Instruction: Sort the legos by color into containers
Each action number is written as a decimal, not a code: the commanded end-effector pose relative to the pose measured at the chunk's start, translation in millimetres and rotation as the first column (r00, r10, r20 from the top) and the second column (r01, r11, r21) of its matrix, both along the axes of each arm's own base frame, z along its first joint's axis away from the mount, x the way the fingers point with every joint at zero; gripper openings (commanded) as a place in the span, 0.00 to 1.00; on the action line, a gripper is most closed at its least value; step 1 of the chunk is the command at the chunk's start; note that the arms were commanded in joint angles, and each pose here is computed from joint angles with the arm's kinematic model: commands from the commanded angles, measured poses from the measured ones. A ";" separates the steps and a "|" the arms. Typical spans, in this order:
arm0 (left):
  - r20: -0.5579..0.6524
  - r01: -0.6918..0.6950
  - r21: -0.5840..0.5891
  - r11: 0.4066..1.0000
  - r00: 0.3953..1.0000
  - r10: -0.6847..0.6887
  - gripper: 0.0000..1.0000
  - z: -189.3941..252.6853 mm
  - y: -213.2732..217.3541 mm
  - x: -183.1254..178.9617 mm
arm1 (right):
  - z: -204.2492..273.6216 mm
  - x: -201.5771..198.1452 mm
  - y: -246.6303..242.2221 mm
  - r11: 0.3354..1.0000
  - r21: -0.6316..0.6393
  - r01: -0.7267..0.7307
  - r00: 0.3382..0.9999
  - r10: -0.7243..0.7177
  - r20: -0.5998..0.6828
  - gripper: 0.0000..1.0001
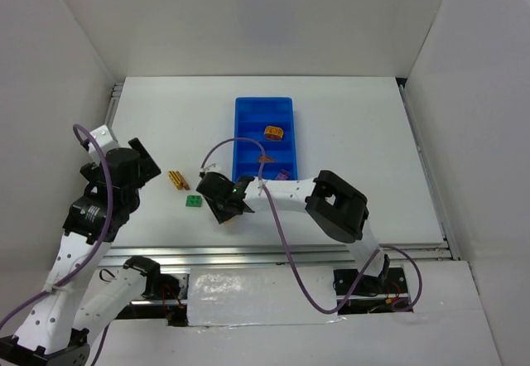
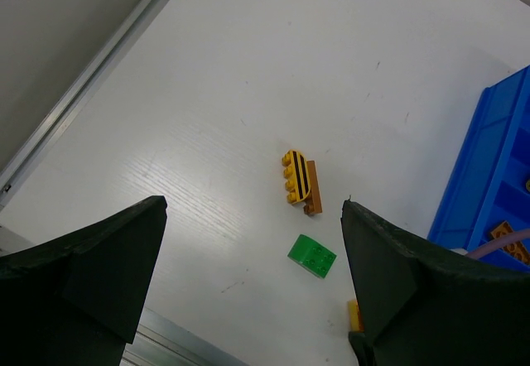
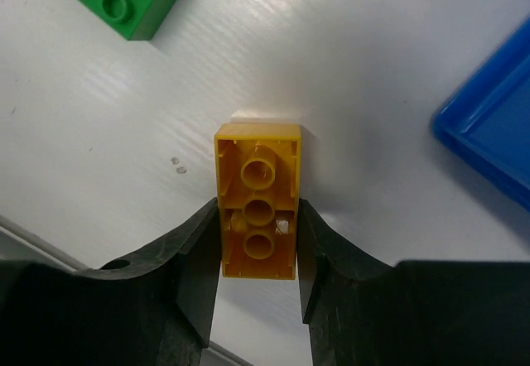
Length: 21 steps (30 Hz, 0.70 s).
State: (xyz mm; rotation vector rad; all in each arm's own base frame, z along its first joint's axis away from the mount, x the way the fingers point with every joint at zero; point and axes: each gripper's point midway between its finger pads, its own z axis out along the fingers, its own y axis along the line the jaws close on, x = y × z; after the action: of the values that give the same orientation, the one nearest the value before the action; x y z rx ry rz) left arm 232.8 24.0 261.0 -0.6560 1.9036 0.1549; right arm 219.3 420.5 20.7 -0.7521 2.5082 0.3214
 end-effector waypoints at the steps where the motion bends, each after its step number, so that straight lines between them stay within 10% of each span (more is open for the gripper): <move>1: 0.027 0.006 0.005 1.000 1.000 -0.006 0.99 5.1 0.0 5.1 | 14.8 -7.9 21.1 0.998 0.045 -0.044 0.999 0.043 0.023 0.29; 5: 0.038 0.013 -0.001 1.000 0.999 -0.013 1.00 7.0 -1.1 4.1 | 37.4 -12.5 28.5 0.993 0.096 -0.075 0.997 0.072 0.037 0.00; 13: 0.051 0.015 -0.011 1.000 0.999 -0.014 0.99 8.2 -1.7 3.5 | 203.8 -4.3 13.2 0.881 0.413 -0.231 0.957 0.129 0.260 0.00; 21: 0.057 0.057 -0.025 0.998 0.997 -0.055 1.00 6.6 -8.9 5.5 | 212.3 172.1 -77.6 0.953 0.291 -0.085 0.918 -0.038 0.395 0.00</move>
State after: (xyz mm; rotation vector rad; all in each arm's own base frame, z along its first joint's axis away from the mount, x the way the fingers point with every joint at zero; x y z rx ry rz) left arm 234.6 16.4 261.6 -0.6368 1.8974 0.0945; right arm 351.4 360.9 279.0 -0.5215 1.9600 0.6722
